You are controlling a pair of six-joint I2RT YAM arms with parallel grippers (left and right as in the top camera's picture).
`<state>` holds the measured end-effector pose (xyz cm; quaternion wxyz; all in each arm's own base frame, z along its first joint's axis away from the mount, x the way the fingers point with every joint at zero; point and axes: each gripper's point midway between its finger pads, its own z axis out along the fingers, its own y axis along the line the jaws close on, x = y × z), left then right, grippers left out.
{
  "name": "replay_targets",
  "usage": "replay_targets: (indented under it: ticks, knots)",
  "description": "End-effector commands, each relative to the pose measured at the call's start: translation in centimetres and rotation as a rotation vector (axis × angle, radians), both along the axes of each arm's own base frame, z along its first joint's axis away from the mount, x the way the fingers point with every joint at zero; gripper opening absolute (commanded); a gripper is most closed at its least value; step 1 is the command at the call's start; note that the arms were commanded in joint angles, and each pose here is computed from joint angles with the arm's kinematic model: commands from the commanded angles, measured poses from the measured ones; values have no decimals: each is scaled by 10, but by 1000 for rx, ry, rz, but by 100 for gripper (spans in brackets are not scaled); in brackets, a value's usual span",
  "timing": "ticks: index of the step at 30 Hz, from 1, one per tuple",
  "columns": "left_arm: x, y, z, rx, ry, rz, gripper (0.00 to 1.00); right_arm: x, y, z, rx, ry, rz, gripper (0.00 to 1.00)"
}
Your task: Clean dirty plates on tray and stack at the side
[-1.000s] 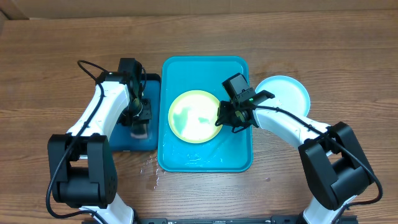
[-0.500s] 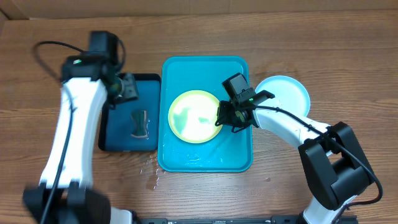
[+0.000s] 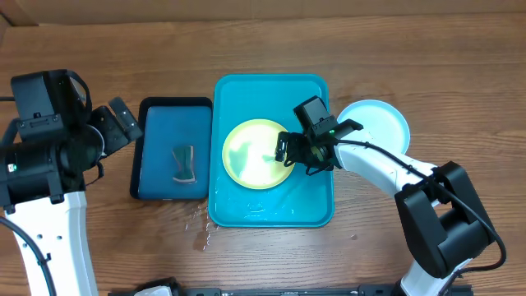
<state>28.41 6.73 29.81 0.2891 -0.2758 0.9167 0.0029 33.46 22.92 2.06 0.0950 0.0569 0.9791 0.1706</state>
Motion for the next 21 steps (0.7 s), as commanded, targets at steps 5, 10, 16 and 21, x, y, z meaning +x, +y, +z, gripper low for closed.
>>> replay_targets:
  ticks: [5,10,16,21]
  knots:
    - [-2,2,-3,-13,15,24,100,5,-3,4,-19,-22,-17,37]
    - [-1,1,-3,-13,15,22,100,6,-4,4,-22,-26,-19,12]
    - [-1,1,-3,-13,15,22,100,7,-6,4,-33,-34,-25,4]
    - [-2,1,-3,-14,16,22,100,8,-5,4,-29,-34,-35,4]
